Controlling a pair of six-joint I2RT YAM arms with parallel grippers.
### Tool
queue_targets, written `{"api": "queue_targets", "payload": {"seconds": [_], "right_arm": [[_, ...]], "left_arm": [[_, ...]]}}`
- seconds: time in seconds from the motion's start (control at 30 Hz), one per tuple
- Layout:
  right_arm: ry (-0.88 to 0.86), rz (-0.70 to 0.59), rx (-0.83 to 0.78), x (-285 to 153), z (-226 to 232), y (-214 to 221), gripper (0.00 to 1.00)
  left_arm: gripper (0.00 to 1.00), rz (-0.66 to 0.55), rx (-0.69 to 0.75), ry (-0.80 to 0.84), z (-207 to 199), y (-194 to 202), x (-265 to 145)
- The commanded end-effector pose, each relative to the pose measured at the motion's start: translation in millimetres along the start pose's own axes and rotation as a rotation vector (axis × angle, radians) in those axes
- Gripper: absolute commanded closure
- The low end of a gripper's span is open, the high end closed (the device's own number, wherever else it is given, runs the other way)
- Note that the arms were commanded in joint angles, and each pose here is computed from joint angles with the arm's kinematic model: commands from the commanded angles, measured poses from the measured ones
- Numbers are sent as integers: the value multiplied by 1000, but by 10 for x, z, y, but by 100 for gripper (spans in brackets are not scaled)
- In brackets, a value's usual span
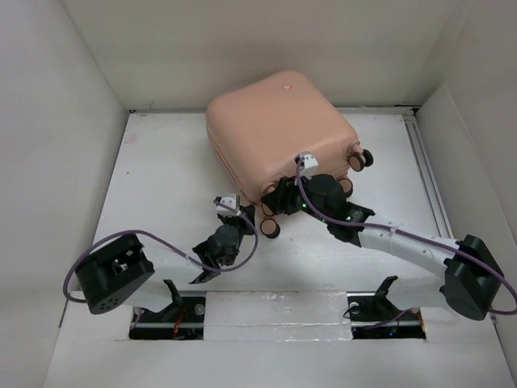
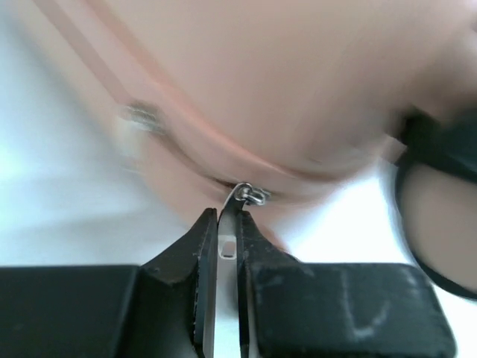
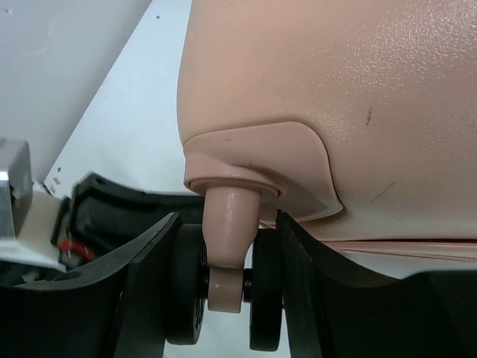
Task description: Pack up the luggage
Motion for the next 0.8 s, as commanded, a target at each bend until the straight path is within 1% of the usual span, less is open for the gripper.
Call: {"api": "queue_targets", "payload": {"seconds": [0.0, 0.07, 0.1, 0.2, 0.27, 0.3, 0.37, 0.4, 0.43, 0.47, 0.53, 0.57, 0.6, 0.63, 0.67, 0.7, 0.73, 0.77], "right_arm": [[-94, 50, -39, -199, 82, 71, 100], [-81, 56, -39, -198, 51, 110, 100], [-73, 54, -36, -217, 23, 92, 100], [-57, 46, -34, -258, -19, 79, 100], [-65, 49, -43, -261, -12, 84, 100], [-85, 57, -42, -267, 14, 95, 100], [-89, 73, -41, -245, 9, 136, 100], [-106, 81, -44, -251, 54, 157, 100], [-112, 96, -47, -233, 79, 208, 100], [-116, 88, -48, -230, 96, 171, 100], [-125, 92, -51, -234, 130, 187, 100], [-135, 96, -54, -239, 164, 203, 100], [-136, 94, -55, -219, 177, 177, 100], [-167, 92, -61, -227, 262, 188, 100], [-190, 100, -64, -201, 319, 203, 100], [-201, 111, -69, -166, 373, 224, 100], [-233, 111, -75, -148, 468, 221, 100], [-278, 114, -88, -151, 654, 217, 100]], "left_arm": [[100, -356, -98, -394, 585, -774, -4], [100, -364, -92, -452, 718, -827, 2], [100, -337, -61, -482, 794, -776, -12], [100, -345, -88, -523, 912, -831, -44], [100, -322, -77, -552, 1025, -824, -55], [100, -334, -87, -588, 1162, -889, -44], [100, -330, -132, -586, 1222, -1018, 52], [100, -337, -158, -604, 1316, -1087, 85], [100, -326, -161, -615, 1356, -1108, 102], [100, -341, -188, -612, 1327, -1204, 148], [100, -332, -198, -620, 1288, -1253, 178], [75, -317, -228, -609, 1214, -1324, 185], [74, -307, -230, -617, 1202, -1337, 189], [55, -298, -255, -584, 1127, -1395, 178], [23, -268, -258, -587, 1118, -1378, 139], [14, -266, -280, -571, 1077, -1421, 111], [10, -263, -318, -552, 1040, -1440, 74], [0, -292, -346, -513, 970, -1581, -30]]}}
Point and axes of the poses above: each gripper's point midway between its finger pads, its own x axis out along the fingers, its own z axis along the line the jaws close on, y = z × x, the point moved 4 cm from there along -x, back along the fingers, and after that the axes turned 6 degrees about -x, right-handed, at the moved point
